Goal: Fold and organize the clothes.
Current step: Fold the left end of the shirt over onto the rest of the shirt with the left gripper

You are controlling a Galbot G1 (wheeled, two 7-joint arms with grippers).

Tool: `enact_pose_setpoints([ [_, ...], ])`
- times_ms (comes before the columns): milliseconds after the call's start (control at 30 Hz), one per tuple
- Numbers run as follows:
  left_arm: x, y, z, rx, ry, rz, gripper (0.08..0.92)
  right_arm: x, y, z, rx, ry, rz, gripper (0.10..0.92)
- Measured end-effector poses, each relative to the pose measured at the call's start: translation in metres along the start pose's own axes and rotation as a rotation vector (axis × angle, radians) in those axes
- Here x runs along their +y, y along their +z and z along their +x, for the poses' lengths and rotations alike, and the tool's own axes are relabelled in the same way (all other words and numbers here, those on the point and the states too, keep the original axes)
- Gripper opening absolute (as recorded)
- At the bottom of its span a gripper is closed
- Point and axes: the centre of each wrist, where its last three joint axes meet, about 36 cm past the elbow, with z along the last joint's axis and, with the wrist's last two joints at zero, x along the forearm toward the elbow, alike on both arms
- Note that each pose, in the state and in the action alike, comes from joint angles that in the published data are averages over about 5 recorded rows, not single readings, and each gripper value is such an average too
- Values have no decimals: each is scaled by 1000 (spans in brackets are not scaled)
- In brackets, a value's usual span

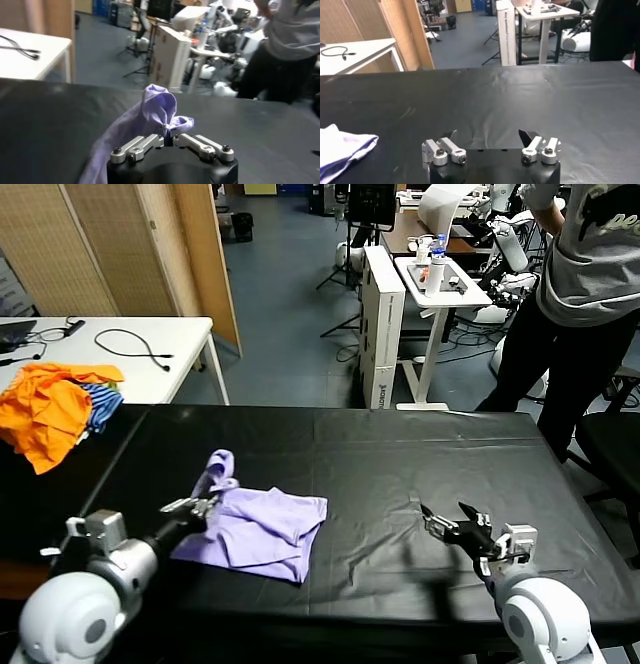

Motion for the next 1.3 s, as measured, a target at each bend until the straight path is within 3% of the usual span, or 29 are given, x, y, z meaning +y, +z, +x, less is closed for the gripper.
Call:
enact_pose_setpoints([
  [267, -16, 24, -24, 46, 51, 41, 194, -3, 4, 4, 9, 14, -1, 907],
  [533, -31, 49, -41, 108, 63, 27, 194, -3, 5, 0, 16, 12, 1, 907],
  [767, -45, 63, -51, 138, 73, 31, 194, 1, 6, -4, 21, -5, 14, 907],
  [967, -50, 69, -59, 146, 64, 26, 194, 3, 6, -6, 24, -15, 22, 907],
  [1200, -49, 66, -63, 129, 54, 18, 194, 5, 7, -7, 29, -23, 29, 907],
  [1300, -51, 69, -63, 117, 51, 14, 233, 6, 7, -8, 32, -40, 39, 907],
])
